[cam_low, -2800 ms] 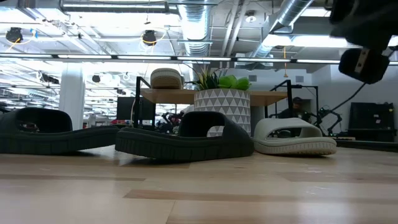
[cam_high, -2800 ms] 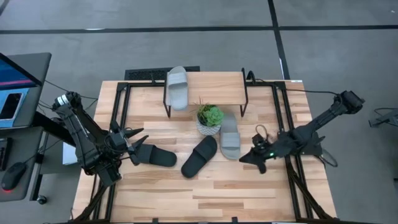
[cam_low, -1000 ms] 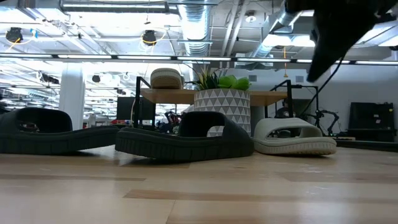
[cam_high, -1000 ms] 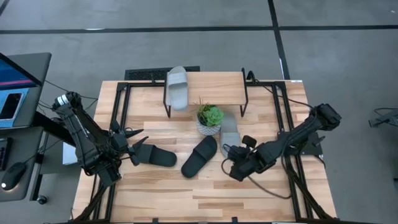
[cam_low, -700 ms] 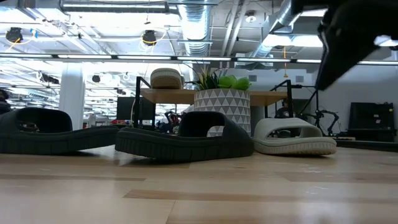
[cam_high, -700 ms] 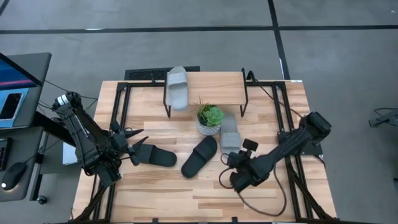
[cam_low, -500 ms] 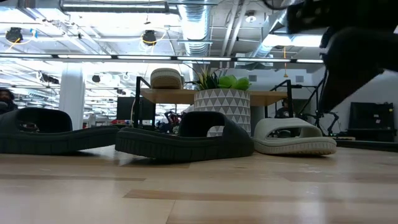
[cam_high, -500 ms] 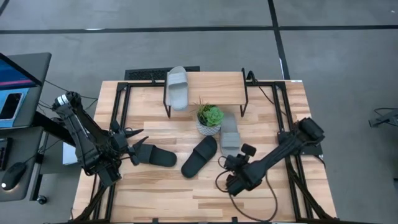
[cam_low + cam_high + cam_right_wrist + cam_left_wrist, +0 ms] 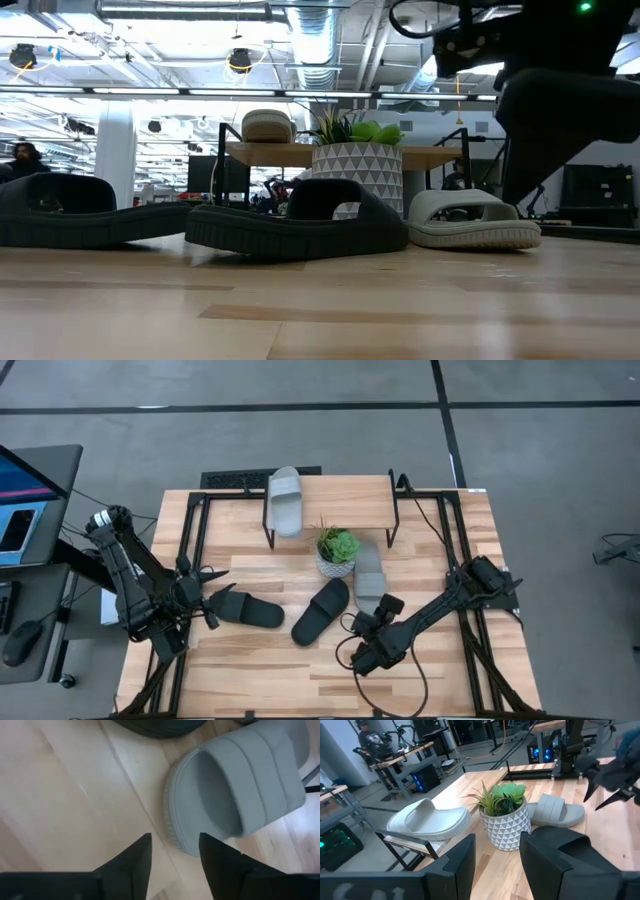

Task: Pick and place slides into the shelf
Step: Put the gray slide on the shelf

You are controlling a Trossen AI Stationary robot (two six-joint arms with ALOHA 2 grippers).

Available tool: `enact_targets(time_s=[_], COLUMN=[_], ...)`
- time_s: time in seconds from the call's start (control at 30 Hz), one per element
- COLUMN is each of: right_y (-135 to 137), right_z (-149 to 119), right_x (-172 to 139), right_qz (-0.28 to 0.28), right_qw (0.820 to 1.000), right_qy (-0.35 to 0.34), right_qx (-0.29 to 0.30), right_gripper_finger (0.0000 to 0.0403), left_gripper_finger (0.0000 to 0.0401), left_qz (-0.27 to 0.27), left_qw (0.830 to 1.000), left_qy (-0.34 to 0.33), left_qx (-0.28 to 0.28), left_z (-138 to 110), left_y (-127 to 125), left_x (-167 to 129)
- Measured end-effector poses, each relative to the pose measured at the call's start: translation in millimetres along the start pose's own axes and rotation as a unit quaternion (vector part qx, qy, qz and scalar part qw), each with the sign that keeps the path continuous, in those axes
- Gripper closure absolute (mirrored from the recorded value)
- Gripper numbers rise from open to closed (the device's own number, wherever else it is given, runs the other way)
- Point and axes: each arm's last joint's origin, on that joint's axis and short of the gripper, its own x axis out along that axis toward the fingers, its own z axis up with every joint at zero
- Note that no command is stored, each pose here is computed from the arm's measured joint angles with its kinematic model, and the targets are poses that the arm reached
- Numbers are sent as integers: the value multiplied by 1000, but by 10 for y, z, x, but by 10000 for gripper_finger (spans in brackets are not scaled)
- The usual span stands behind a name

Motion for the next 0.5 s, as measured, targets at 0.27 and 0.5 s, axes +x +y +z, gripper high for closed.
enact_targets(time_s=[0.27,0.5], right_y=[-33,23], right_z=[-28,-235], right_x=[-38,-151], right_qz=[-4,-35], right_qw=[998,969], right_qy=[8,-7], right_qx=[-60,-245], right_gripper_finger=[235,242], left_gripper_finger=[260,260], left_qz=[-12,-14], left_qw=[1000,999], left_qy=[3,19], left_qx=[-21,-23], left_z=[-39,-43], left_y=[58,70], left_x=[-29,-30])
